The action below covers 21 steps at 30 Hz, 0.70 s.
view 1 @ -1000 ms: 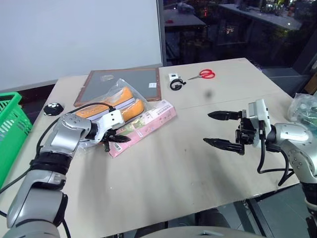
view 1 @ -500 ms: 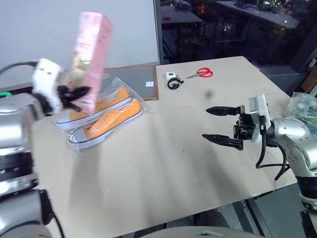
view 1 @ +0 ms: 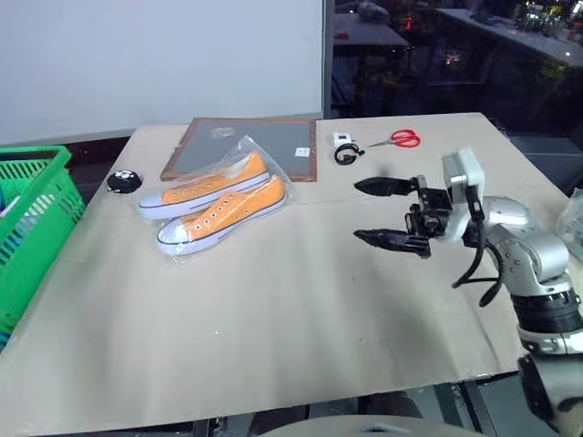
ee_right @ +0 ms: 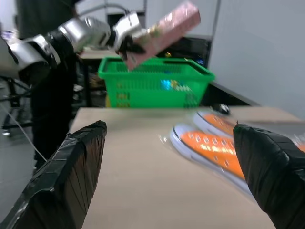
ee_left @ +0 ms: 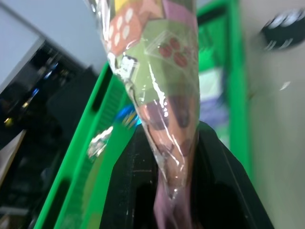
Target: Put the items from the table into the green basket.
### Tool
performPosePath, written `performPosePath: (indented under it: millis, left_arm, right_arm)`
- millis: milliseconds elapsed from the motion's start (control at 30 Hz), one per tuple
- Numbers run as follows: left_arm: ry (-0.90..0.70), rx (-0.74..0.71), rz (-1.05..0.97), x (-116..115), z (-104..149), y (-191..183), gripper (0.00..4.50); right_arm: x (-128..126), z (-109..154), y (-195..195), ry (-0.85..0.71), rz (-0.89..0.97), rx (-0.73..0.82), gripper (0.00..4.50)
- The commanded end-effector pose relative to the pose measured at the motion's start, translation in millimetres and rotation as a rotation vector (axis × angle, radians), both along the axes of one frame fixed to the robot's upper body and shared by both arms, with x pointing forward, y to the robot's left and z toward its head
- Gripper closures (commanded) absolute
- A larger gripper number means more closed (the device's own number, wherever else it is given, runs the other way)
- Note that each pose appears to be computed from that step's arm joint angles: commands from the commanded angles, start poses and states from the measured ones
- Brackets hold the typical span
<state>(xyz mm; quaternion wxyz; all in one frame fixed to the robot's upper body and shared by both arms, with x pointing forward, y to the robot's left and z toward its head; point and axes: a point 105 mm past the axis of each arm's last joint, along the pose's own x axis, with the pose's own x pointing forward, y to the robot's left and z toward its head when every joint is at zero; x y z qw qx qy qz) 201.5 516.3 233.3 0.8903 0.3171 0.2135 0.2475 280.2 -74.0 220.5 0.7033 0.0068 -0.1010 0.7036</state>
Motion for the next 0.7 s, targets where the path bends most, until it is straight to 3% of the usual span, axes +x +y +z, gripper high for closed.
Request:
performPosePath:
  millis: [33, 133, 167, 233, 400, 433, 533, 700]
  left_arm:
    - [-0.035, 0.129, 0.015, -2.6, 30.2, 5.9, 4.12]
    - [-0.03, 0.109, 0.006, -0.4, 24.5, 9.3, 4.12]
    - [-0.018, 0.112, 0.004, -0.3, 22.7, 10.4, 3.33]
    - [-0.001, 0.111, -0.004, 0.0, 20.0, 11.6, 2.94]
    - [-0.028, 0.13, -0.014, 6.6, 23.8, 12.9, 0.29]
    - [-0.033, 0.133, -0.019, 8.1, 24.7, 12.9, 0.05]
    - [-0.055, 0.105, -0.086, 16.4, 21.9, 6.1, 0.05]
    - [-0.161, -0.179, -0.42, 38.0, -14.3, -50.5, 0.05]
  right_arm:
    - [-0.7, 6.4, 2.1, -0.028, 0.022, 0.008, 0.0]
    - [-0.4, 5.6, 3.2, -0.032, 0.023, 0.009, 0.0]
    - [-0.4, 5.3, 3.3, -0.033, 0.021, 0.011, 0.0]
    - [-0.8, 4.7, 3.1, -0.034, 0.018, 0.012, 0.0]
    - [-1.4, 3.7, 0.4, -0.034, 0.006, 0.012, 0.0]
    - [-1.3, 3.7, 0.2, -0.034, 0.003, 0.013, 0.0]
    - [-1.0, 1.7, -1.1, -0.034, -0.007, 0.005, 0.0]
    - [3.8, -15.5, -10.0, -0.022, -0.079, -0.053, 0.0]
